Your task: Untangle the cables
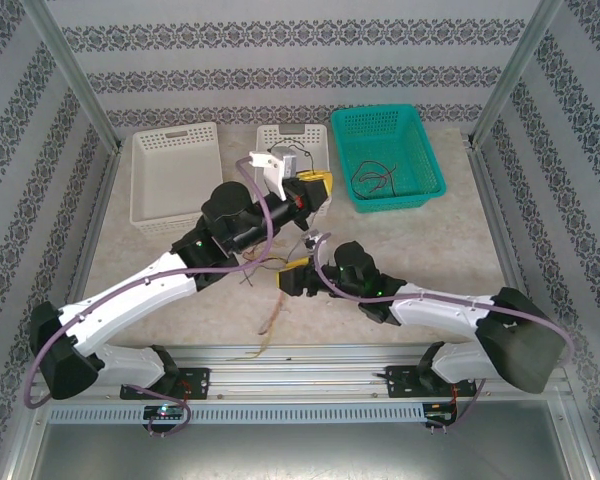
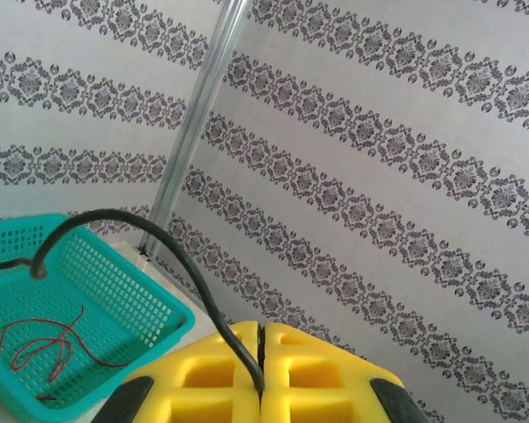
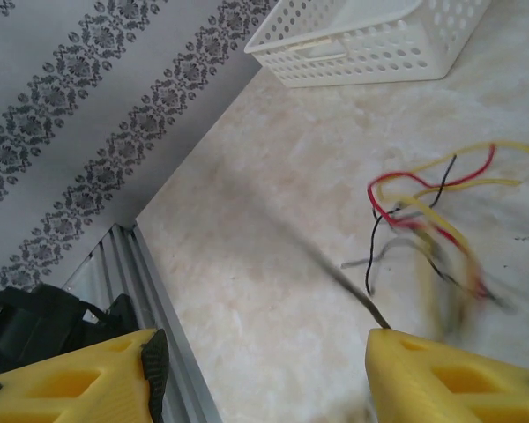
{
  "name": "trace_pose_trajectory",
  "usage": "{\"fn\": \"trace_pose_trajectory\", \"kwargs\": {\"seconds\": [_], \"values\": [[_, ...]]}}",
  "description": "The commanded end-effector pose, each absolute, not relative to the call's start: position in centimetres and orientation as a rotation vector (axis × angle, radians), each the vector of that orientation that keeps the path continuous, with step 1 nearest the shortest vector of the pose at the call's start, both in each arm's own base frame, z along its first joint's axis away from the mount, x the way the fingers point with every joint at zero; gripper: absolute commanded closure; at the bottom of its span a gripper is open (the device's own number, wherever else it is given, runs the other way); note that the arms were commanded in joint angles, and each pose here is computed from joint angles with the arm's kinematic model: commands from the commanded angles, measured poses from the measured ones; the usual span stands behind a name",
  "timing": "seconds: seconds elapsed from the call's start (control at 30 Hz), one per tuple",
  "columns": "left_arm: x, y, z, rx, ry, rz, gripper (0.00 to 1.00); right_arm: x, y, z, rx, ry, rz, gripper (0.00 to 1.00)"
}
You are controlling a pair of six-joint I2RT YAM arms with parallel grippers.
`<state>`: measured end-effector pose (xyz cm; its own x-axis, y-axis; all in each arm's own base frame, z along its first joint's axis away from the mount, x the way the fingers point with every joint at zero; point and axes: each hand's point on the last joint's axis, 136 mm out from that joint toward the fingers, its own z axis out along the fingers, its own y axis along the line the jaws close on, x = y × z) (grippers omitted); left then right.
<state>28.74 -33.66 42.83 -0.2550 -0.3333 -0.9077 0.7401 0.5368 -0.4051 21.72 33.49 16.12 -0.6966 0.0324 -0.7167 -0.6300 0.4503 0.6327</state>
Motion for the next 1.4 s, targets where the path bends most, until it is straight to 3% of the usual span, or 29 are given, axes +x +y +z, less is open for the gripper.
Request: {"fn": "trace_pose_trajectory", "kwargs": {"seconds": [0.0, 0.2, 0.77, 1.13, 1.37], "values": [[28.6, -33.4, 46.4, 0.308, 1.395, -1.091, 1.00, 22.3, 34.0, 16.1, -0.448, 1.977, 1.301, 0.39], [29.3, -32.7, 46.4, 0.319, 1.400, -0.983, 1.00, 22.3, 33.0, 12.2, -0.441, 2.129, 1.112, 0.40], [32.9, -31.5, 47.6, 0.340, 1.405, -0.729, 1.00, 19.3, 29.2, 12.2, -0.413, 2.205, 0.987, 0.39], [35.2, -32.9, 45.3, 0.364, 1.461, -0.675, 1.00, 15.9, 27.9, 18.2, -0.568, 2.000, 1.130, 0.32], [36.4, -33.5, 44.6, 0.359, 1.477, -0.656, 1.00, 16.5, 25.1, 14.2, -0.481, 2.217, 0.918, 0.31]]}}
